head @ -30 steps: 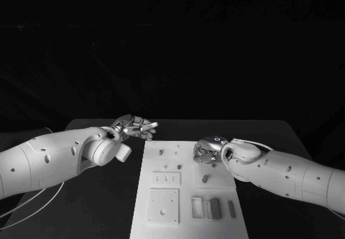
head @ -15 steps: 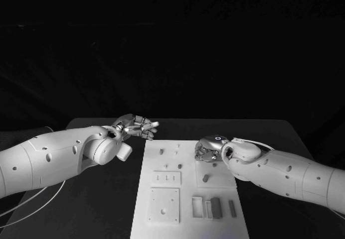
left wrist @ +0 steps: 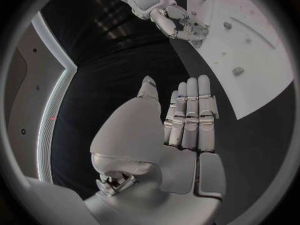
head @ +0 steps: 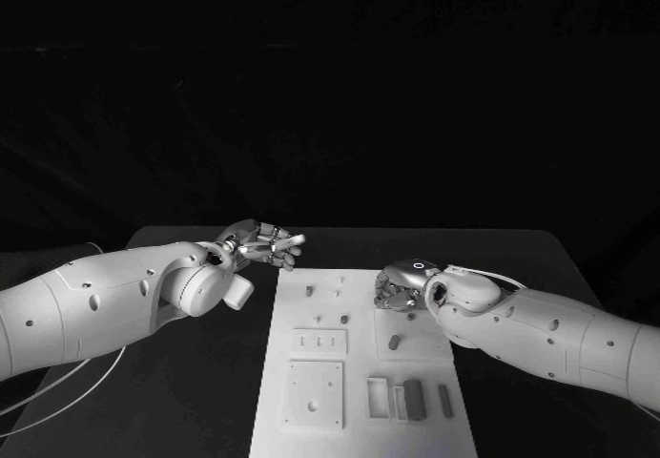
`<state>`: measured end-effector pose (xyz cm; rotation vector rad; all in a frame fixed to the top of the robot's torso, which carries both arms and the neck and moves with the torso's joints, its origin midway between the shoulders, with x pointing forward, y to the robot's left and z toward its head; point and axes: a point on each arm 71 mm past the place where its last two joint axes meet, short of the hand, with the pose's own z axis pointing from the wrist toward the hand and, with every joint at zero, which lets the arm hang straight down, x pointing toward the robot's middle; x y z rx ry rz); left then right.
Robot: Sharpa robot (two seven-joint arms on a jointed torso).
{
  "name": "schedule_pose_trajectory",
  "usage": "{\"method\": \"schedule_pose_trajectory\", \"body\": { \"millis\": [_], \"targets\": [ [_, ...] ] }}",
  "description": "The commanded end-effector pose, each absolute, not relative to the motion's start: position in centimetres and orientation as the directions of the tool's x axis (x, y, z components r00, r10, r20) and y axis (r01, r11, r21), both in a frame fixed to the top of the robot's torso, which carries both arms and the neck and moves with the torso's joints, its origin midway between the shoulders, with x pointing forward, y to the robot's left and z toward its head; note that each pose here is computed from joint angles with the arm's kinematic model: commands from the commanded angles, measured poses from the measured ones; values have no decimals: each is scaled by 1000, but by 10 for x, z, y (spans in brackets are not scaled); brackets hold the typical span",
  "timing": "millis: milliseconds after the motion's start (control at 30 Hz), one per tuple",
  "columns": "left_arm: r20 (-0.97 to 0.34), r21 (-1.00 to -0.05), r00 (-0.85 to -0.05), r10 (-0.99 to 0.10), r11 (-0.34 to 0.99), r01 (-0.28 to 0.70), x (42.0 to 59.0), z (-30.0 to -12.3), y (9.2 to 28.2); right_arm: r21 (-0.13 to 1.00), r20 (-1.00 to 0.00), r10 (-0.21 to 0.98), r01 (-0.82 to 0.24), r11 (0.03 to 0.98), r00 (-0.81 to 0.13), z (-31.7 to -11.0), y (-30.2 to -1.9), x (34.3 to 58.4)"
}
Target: Assemble the parts on the task board
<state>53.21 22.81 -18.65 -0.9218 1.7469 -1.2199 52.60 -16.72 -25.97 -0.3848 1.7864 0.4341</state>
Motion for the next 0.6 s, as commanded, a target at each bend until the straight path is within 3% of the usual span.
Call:
{"method": "schedule_pose_trajectory", "body": {
  "millis": [33, 600],
  "targets": [
    [-194, -957, -435, -879, 268, -113, 532, -185, 226, 76, -969, -46, -476, 876, -241, -260, -167, 526],
    [-194, -956, -436, -879, 269, -116, 532, -186, 226, 49, -975, -62, -475, 879, -215, -260, -167, 528]
  ]
}}
